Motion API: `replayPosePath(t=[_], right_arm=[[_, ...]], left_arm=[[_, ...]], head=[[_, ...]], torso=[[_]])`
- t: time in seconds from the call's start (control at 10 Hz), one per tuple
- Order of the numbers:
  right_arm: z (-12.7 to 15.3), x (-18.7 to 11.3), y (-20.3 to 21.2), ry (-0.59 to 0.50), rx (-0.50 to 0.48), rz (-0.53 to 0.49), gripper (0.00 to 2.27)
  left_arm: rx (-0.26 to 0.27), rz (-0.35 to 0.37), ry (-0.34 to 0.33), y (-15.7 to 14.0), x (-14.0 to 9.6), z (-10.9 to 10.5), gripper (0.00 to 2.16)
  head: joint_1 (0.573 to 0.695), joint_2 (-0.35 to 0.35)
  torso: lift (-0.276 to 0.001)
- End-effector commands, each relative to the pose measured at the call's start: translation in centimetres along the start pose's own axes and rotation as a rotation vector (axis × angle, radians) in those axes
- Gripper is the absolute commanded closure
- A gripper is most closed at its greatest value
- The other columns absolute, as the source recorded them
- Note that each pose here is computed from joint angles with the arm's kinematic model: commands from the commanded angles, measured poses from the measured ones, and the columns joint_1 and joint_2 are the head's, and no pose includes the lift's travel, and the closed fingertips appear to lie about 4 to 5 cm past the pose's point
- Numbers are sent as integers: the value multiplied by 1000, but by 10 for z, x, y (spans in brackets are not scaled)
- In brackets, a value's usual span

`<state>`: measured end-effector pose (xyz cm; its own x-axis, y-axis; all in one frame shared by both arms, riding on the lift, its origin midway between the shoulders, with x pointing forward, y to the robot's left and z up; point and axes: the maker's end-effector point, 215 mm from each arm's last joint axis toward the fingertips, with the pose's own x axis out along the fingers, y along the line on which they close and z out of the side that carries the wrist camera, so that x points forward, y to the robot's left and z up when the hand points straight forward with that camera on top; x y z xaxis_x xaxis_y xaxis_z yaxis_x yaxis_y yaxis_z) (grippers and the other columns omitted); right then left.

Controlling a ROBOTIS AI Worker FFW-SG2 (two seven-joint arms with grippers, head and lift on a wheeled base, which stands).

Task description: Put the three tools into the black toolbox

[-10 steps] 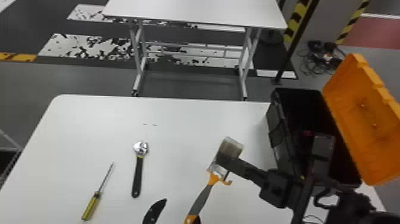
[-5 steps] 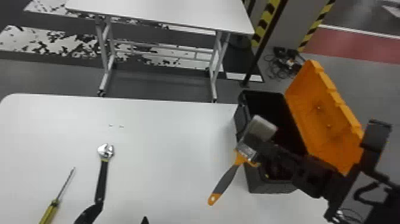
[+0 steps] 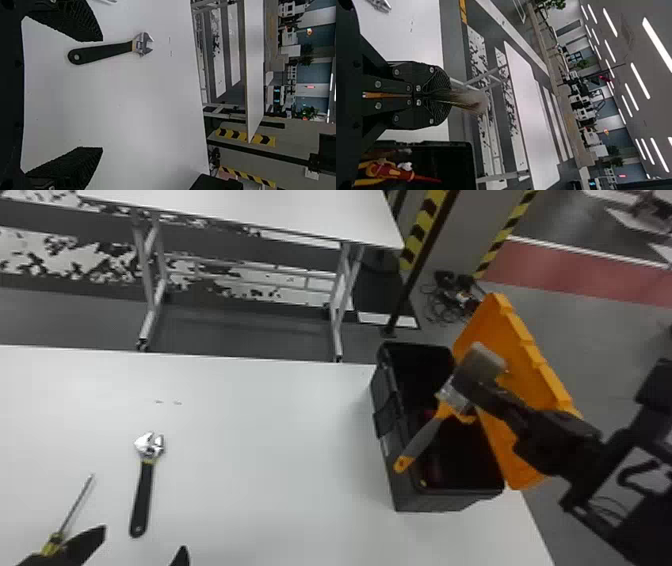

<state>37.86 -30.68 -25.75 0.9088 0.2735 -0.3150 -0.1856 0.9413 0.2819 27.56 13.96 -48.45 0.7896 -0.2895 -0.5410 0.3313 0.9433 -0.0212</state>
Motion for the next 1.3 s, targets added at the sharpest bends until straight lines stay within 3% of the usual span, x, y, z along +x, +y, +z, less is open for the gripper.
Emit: replayPosePath(t=[0.0,0.3,0.6,0.9,1.2], right_arm=[[13,5,-15,-20,-116,-64,2243],[40,10,-22,-65,-343,-123,2243],[9,31,0,-21,-504,-62,2243],[-25,45,-1,22,-543,-26,2243],[-21,35,-15,35,-593,-33,2243]], left_arm=[[-9,9,7,9,-6,-3,22],[-22,11,21,17,-16,-9,29],[-36,15,20,24,-25,-10,29],[-56,18,26,32,-28,-15,33],[-71,3,26,30,-28,-15,33]], head=[[695,-287],[695,-299],[695,-263],[695,-206],[695,-199]], torso=[[-51],[-51],[-51],[-51],[-51]])
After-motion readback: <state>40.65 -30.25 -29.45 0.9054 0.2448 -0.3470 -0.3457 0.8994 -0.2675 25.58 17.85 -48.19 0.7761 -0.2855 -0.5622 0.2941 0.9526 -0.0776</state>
